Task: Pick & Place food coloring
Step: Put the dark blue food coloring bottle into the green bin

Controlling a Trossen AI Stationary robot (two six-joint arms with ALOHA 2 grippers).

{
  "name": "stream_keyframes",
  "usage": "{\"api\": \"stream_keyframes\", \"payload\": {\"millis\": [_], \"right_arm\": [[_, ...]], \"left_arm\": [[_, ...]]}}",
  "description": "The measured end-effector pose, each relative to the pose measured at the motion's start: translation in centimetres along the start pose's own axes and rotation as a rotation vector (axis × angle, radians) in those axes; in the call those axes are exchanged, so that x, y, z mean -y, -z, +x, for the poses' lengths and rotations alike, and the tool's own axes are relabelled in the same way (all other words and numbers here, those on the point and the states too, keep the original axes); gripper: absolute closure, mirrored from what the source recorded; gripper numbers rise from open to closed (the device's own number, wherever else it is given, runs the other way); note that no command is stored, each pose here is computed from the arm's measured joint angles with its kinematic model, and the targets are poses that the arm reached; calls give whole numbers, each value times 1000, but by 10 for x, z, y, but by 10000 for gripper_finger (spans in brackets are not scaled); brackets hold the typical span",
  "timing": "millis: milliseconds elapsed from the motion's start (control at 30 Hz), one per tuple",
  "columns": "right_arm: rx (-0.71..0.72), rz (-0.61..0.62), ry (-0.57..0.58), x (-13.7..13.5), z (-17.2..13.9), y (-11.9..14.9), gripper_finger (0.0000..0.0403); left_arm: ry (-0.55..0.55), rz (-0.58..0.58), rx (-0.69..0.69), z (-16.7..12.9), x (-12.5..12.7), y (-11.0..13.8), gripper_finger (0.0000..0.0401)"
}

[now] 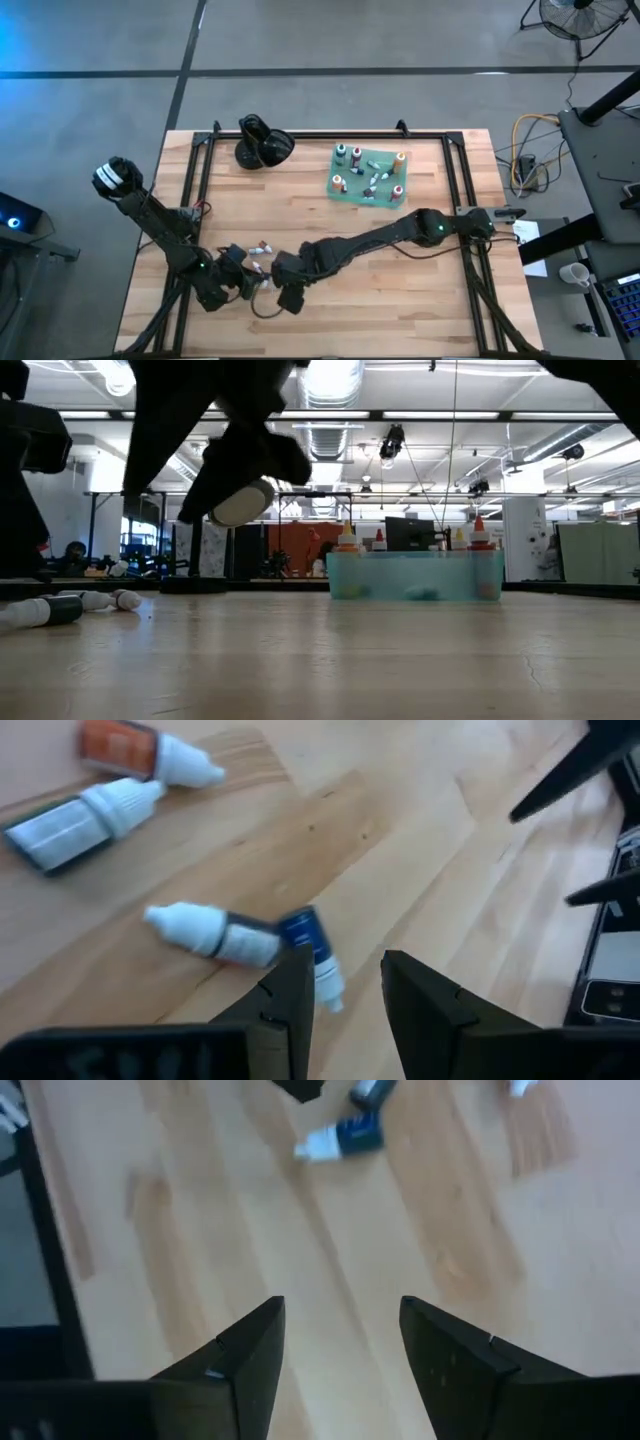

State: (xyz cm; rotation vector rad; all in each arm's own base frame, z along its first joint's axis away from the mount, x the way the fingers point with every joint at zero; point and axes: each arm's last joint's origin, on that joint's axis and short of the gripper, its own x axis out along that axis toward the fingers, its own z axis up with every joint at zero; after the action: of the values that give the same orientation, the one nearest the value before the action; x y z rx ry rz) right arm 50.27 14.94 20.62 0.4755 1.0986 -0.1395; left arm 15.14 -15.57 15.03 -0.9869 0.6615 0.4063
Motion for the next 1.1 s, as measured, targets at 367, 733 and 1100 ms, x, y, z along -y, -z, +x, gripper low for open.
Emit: {"api": "stream_keyframes", "payload": {"millis": [367,733,1100], "right_arm": [[-22,211,300,-17,-36,46,211],[-154,350,545,-5,-56,71,211],[-130,148,548,3,-70,59,211]], "left_arm": [[-199,41,1,18,27,15,309],[-239,-81,-30,32,49,22,309],[-405,-115,31,6,77,4,309]]}}
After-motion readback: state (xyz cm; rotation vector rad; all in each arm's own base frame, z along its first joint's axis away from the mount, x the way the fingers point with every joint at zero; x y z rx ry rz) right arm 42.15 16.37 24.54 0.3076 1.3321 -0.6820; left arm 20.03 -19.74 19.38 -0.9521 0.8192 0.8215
